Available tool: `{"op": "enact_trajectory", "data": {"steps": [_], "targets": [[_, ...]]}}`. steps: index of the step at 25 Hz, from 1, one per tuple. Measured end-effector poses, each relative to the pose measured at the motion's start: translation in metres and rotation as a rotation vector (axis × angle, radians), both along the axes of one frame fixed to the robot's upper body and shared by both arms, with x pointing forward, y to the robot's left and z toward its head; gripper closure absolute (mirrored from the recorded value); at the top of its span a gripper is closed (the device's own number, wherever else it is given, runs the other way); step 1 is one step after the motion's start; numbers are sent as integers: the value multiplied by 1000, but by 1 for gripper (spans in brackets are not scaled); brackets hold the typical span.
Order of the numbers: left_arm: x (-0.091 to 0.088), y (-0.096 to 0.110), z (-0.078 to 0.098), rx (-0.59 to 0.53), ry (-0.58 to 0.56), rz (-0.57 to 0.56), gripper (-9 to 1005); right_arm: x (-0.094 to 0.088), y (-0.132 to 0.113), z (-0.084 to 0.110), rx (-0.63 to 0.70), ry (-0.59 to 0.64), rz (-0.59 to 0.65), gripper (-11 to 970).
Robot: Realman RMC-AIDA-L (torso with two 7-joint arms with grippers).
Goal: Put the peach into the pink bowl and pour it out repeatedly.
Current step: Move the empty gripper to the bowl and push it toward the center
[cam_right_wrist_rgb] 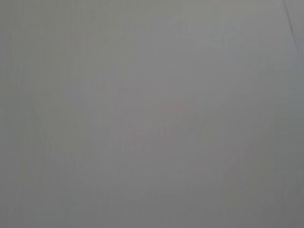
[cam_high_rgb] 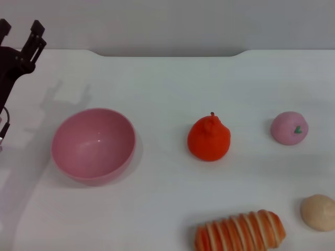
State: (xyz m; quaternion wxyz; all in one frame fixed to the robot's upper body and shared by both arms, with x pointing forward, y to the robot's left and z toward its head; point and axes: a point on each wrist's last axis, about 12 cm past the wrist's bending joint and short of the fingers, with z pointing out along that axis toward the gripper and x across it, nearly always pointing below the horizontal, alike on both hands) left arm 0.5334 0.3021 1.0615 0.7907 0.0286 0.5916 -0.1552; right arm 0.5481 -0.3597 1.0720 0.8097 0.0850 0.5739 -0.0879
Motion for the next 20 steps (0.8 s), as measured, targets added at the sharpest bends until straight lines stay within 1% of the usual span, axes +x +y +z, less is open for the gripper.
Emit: {"op": "enact_trajectory", "data": {"steps": [1,5,6,9,15,18,20], "targets": [[4,-3,-3,5,45,-33,216,0,0,0,5,-1,1,524],[7,-3,-4,-8,66,-36,216,0,0,-1,45,-8,15,524],[11,-2,-3,-20,81,-38,217,0,0,-1,45,-8,15,524],[18,-2,3,-42,77,-46,217,0,0,-2,64,0,19,524],[25,-3,7,-63,79,-40,218,3,1,-5,73,29,21,525],[32,-2,12,-86,85,-31,219,4,1,-5,73,33,23,525],[40,1,19,-111,80,-15,219,4,1,-5,72,33,25,525]]}}
